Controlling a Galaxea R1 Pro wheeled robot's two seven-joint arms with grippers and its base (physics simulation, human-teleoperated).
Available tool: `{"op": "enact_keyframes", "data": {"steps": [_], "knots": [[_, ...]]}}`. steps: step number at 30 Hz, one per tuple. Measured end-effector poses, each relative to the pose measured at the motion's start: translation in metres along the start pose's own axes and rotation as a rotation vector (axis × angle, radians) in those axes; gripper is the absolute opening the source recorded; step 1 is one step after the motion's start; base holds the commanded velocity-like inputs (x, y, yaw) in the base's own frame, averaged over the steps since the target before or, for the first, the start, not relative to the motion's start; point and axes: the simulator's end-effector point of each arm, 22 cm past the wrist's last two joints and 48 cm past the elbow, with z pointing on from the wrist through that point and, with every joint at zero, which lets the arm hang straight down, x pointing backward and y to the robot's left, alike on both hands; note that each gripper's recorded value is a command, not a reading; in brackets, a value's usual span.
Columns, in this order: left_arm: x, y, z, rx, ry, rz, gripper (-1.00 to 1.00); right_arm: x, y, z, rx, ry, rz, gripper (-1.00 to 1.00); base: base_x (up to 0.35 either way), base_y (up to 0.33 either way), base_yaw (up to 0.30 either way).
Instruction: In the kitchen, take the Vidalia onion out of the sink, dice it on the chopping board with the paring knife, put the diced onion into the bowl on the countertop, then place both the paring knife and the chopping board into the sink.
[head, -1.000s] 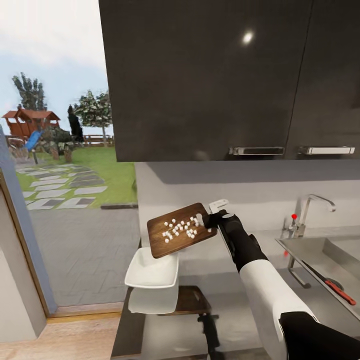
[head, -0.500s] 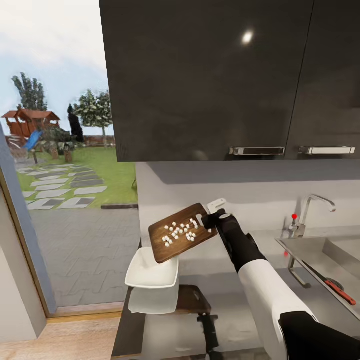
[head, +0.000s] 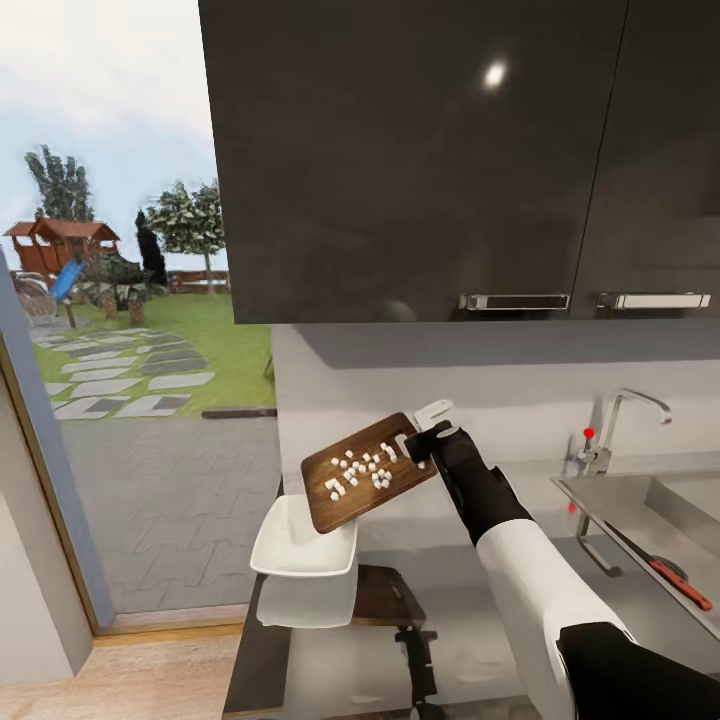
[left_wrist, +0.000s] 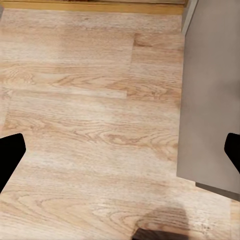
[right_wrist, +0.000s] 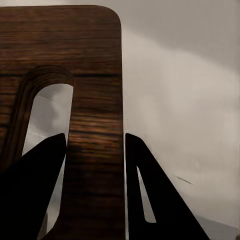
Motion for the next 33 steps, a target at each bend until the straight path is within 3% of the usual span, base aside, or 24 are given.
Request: {"op": "enact_keyframes", "data": {"steps": [10,33], "knots": [[0.0,0.001,0.0,-0.002,0.0,0.0,1.0,0.008,0.0,-0.001,0.003,0.041,-0.001,-1.0,0.0,0.0,0.0],[-0.001,0.001,-0.004,-0.001,0.002,0.0,1.0,-0.001,0.008,-0.012,0.014,0.074,-0.071,-1.0,0.0,0.0,0.0]]}}
